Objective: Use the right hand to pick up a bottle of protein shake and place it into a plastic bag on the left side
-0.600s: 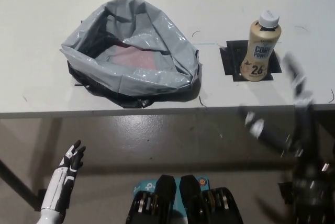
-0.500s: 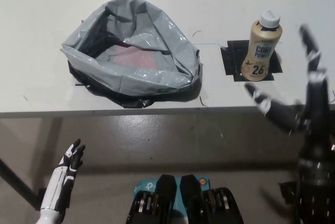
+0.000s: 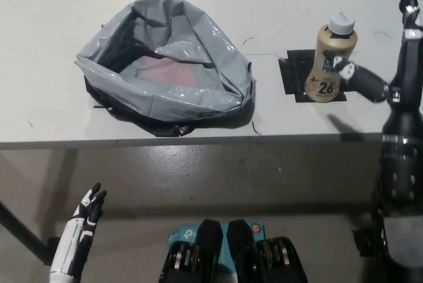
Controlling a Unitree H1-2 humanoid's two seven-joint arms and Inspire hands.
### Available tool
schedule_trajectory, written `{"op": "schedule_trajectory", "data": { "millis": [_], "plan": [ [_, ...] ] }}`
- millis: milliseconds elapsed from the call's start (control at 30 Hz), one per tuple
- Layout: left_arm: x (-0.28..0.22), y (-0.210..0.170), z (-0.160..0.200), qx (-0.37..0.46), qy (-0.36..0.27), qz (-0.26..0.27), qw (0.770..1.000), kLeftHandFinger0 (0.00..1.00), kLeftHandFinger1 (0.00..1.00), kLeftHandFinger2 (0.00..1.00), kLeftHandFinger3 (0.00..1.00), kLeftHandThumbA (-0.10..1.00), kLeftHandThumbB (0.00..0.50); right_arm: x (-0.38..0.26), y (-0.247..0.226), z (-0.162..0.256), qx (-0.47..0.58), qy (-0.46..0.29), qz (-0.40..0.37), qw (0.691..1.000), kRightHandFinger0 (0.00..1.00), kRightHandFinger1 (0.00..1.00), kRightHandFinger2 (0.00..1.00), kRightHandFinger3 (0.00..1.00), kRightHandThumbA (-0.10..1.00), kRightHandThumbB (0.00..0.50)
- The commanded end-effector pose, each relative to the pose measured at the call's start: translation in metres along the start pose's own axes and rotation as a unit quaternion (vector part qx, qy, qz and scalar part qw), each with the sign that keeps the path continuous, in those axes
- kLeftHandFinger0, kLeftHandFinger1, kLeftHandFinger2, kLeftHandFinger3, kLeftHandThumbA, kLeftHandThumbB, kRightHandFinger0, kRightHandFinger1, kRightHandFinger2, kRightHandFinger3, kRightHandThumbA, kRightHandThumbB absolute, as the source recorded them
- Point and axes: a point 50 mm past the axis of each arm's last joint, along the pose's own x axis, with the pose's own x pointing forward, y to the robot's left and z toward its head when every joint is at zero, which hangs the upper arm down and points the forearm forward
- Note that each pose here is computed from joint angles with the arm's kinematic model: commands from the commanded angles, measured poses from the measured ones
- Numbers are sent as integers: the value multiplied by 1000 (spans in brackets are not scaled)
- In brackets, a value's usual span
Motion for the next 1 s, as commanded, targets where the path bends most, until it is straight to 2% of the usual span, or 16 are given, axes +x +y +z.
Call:
{"op": "schedule_trajectory", "data": {
  "millis": [0,100,233,400,467,600,767,967],
  "plan": [
    [0,7,11,2,-40,2,999,1000,1000,1000,1000,1000,150,30,1,-4,-1,1,-27,1000,1000,1000,1000,1000,956,337],
    [0,7,11,3,-44,1,999,1000,1000,1000,1000,1000,144,35,2,-14,-15,16,-24,999,1000,1000,1000,1000,954,344],
    [-2,7,11,9,-42,-1,999,1000,1000,1000,1000,1000,162,37,3,-25,-23,37,-19,999,1000,1000,1000,1000,956,357],
    [-3,8,12,9,-46,-5,999,1000,1000,1000,1000,1000,144,46,6,-37,-6,63,-15,998,1000,1000,1000,1000,949,345],
    [-2,8,12,6,-42,-5,999,1000,1000,1000,1000,1000,157,52,6,-40,9,79,-16,997,1000,1000,1000,1000,977,379],
    [-1,8,14,19,-45,-7,999,1000,1000,1000,1000,1000,145,56,7,-40,1,78,-13,997,1000,1000,1000,1000,1000,386],
    [-3,6,14,27,-48,-12,998,1000,1000,1000,1000,1000,155,52,8,-41,21,82,-3,996,1000,1000,1000,1000,1000,410],
    [-4,9,17,36,-61,-19,997,1000,1000,1000,1000,1000,172,49,7,-45,26,86,8,996,1000,1000,1000,1000,986,414]
  ]
}}
